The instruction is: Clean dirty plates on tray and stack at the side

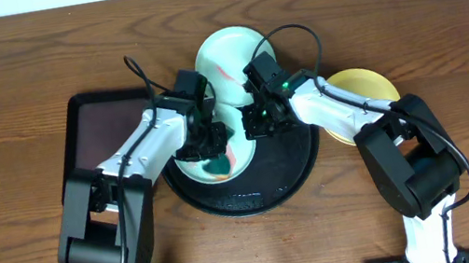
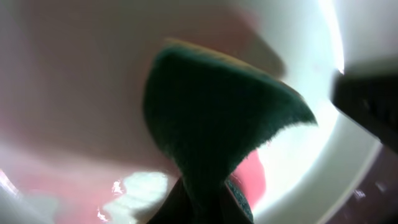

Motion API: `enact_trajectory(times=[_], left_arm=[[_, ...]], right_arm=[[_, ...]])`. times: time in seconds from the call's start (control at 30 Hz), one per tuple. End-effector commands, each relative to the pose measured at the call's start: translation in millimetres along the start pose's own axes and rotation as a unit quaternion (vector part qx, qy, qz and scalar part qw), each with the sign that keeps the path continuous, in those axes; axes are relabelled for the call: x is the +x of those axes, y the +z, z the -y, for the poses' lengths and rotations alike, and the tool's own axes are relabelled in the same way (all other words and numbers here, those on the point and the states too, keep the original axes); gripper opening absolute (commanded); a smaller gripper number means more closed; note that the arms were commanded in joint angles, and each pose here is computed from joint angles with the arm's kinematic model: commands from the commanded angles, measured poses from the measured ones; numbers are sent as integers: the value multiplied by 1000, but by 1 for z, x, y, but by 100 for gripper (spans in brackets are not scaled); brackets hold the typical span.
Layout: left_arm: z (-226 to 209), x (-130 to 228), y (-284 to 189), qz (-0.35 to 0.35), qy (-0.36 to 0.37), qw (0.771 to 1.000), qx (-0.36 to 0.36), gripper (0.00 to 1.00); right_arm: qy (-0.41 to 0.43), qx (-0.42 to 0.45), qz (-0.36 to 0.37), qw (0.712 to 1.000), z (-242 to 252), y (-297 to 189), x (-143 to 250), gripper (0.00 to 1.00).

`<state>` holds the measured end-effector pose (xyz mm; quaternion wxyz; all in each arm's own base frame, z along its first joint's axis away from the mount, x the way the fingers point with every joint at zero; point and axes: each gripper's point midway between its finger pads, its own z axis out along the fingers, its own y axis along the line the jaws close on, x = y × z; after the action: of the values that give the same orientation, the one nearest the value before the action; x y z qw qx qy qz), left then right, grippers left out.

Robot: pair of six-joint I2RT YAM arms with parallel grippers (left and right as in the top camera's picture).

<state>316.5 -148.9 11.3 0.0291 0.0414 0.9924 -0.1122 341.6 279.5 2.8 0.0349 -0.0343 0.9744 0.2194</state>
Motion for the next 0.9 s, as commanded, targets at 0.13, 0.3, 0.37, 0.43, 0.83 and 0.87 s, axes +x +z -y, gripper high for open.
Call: enact_trajectory(times=[0.13,0.3,0.37,0.43,0.83,0.87], left_arm=[[-89,-43,-27,120,-58,955,-266,7],[-80,-54,-60,128,-62,954,-263,8],[-71,-56,-76,130,-62,959,-245,7],[-62,-58,-93,131,-66,964,-223,8],[-111,-32,-145,102,-174,966,-162,7],[-121,-30,-147,100,-189,963,-165,8]], right_arm=[[-2,17,-9,1000,8,9,4,1],[-3,17,-9,1000,8,9,4,1],[-7,17,-8,1000,8,9,4,1],[-11,16,-9,1000,7,9,4,1],[-111,68,-18,991,-2,-18,-1,1],[-121,81,-16,989,-4,-22,-1,1]])
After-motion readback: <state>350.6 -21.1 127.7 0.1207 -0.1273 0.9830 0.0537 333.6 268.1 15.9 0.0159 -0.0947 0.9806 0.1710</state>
